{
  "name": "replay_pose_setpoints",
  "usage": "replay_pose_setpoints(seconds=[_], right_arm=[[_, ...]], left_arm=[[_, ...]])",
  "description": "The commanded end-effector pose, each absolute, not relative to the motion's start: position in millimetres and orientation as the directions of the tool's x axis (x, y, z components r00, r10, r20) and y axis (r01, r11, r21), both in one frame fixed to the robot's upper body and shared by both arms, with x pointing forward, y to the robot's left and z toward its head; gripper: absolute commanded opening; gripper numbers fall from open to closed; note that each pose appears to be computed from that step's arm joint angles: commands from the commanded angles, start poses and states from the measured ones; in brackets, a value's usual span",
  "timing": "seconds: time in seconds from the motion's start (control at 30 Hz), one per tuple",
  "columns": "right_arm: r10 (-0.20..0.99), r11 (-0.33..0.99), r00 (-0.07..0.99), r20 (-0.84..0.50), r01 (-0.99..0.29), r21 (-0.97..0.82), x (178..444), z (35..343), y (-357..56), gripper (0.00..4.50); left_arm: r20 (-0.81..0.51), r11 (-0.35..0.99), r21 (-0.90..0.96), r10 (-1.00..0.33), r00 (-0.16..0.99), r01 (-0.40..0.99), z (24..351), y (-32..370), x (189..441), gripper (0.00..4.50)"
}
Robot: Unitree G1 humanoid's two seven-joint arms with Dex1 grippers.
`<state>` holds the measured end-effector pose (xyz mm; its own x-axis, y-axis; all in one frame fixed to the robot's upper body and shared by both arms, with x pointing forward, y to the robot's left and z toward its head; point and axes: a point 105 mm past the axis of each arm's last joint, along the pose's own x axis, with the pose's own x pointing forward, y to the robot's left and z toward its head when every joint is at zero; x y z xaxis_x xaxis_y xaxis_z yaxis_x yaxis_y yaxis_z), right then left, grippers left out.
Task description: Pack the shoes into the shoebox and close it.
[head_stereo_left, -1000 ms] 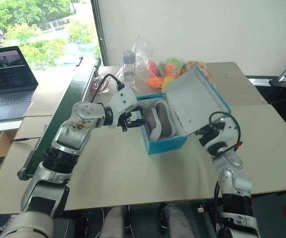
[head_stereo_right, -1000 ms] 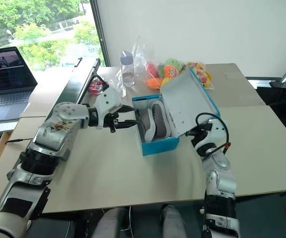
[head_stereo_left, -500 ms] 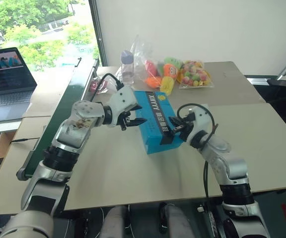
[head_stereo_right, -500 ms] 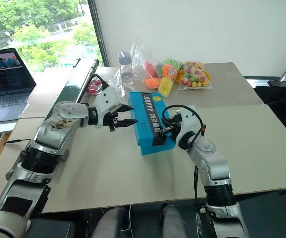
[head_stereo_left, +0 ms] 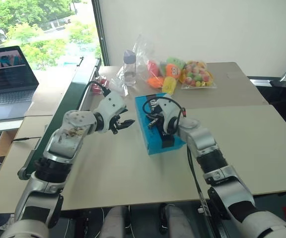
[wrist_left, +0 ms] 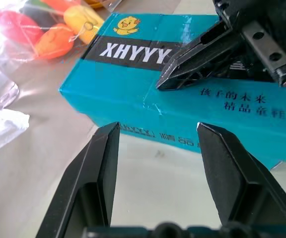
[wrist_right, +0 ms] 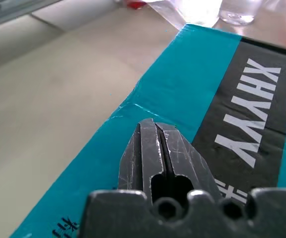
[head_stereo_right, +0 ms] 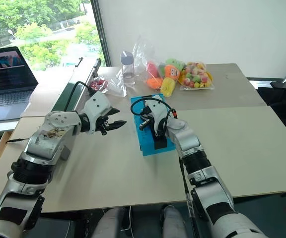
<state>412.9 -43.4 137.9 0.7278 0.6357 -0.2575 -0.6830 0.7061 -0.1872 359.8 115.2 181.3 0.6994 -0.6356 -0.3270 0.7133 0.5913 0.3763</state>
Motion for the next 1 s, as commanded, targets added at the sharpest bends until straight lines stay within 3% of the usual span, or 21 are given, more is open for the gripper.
replay_pose_setpoints(seconds=[0.03, 0.13, 0.3, 0.4, 0.5, 0.77, 1.0], right_arm=[[0.611, 0.696, 0.711, -0.35, -0.692, -0.191, 408.3, 108.1, -51.7, 0.01], [0.631, 0.708, 0.708, -0.317, -0.692, -0.136, 403.3, 113.7, -52.1, 0.01], [0.74, 0.654, 0.664, -0.105, -0.747, -0.117, 389.2, 184.6, -56.5, 0.01], [0.784, 0.606, 0.618, -0.056, -0.782, -0.147, 376.9, 211.4, -63.2, 0.75], [0.831, 0.527, 0.552, -0.066, -0.82, -0.223, 357.1, 232.2, -71.3, 1.86], [0.857, 0.417, 0.491, -0.154, -0.838, -0.353, 334.6, 238.3, -81.3, 4.46], [0.821, 0.443, 0.535, -0.201, -0.818, -0.368, 341.3, 228.0, -104.1, 4.46]], left_arm=[[-0.265, 0.663, 0.396, -0.581, 0.77, 0.636, 198.2, 130.3, 355.9, 2.62], [-0.259, 0.692, 0.37, -0.564, 0.784, 0.62, 196.0, 136.4, 352.0, 2.62], [-0.254, 0.7, 0.339, -0.576, 0.777, 0.629, 197.0, 138.9, 349.7, 2.62], [-0.261, 0.694, 0.345, -0.577, 0.774, 0.632, 196.3, 139.0, 351.7, 2.62], [-0.262, 0.667, 0.359, -0.6, 0.756, 0.653, 197.1, 134.3, 352.3, 2.62], [-0.193, 0.609, 0.369, -0.689, 0.698, 0.702, 205.4, 127.3, 336.3, 2.62], [-0.213, 0.61, 0.344, -0.69, 0.692, 0.714, 198.7, 140.6, 326.3, 2.62]])
